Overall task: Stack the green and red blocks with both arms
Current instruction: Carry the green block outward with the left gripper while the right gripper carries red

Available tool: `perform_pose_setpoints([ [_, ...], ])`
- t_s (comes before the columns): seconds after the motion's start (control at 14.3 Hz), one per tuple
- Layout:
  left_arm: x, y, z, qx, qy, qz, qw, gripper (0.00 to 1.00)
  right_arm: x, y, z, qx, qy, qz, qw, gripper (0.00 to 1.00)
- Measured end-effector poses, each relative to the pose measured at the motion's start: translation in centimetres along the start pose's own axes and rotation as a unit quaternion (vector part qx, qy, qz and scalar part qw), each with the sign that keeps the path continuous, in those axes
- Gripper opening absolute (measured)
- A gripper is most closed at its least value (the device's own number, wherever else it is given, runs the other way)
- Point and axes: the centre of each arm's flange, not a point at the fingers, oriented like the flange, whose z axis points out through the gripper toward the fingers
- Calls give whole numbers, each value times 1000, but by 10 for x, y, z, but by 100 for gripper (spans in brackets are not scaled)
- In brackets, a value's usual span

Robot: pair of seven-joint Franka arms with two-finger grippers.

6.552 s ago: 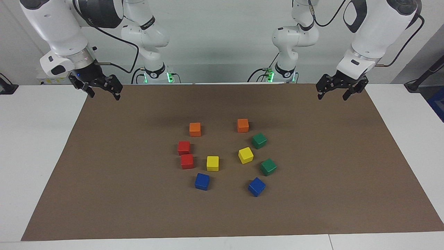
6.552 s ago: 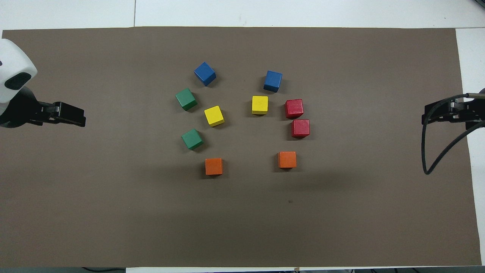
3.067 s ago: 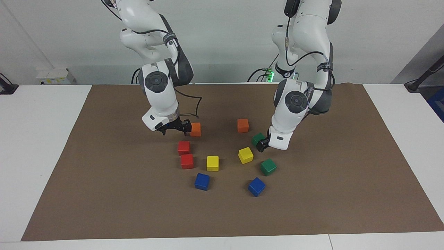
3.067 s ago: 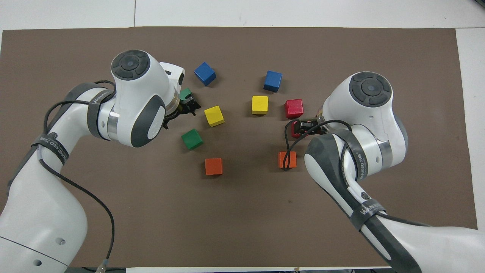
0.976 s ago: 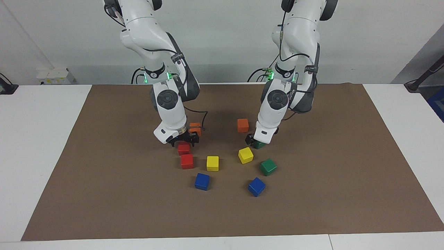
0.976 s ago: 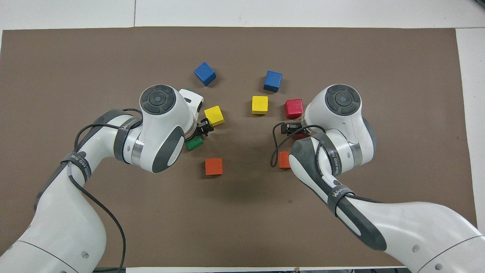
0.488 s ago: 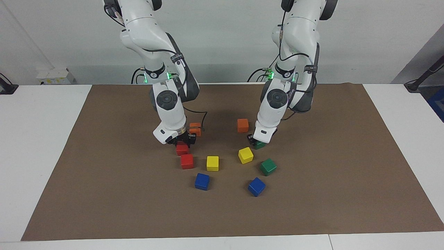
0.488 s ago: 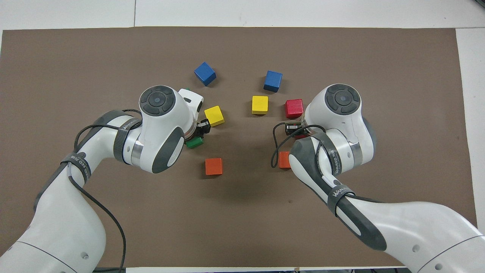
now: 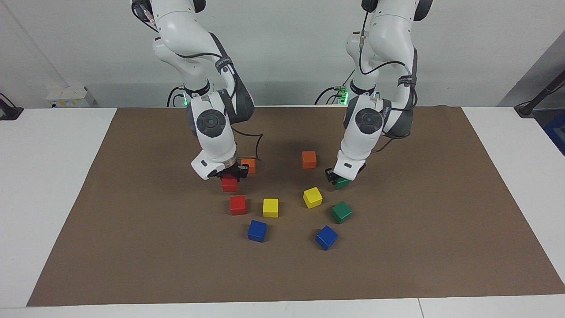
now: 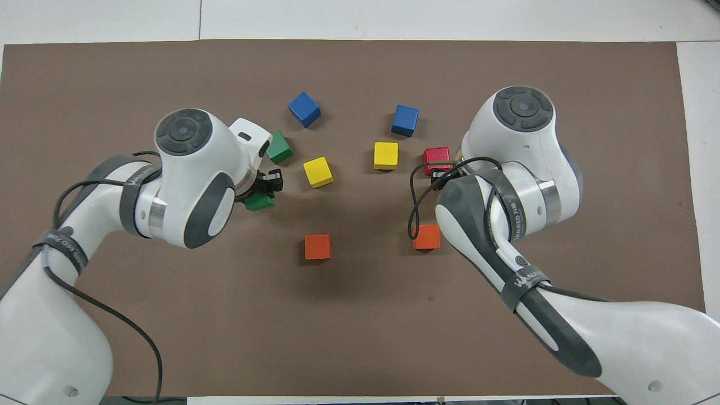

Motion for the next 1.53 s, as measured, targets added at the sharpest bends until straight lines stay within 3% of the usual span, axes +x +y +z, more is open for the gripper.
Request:
perform_pose_setpoints([
  [0.28,38,-100,-20,-5,-1,49,999,56,15,65,-44,9,18,-44,999,55],
  [0.63,64,-183,-22,-13,10,93,996,56,24,146,-43,12,11,-120,993,55],
  [1.25,100,-223,10,-16,28,121,992,56,11,227,11,18,0,-77,997,55],
  [1.53,103,-229,19,-7,25,136,990,56,6,236,32,19,-3,-61,998,55],
])
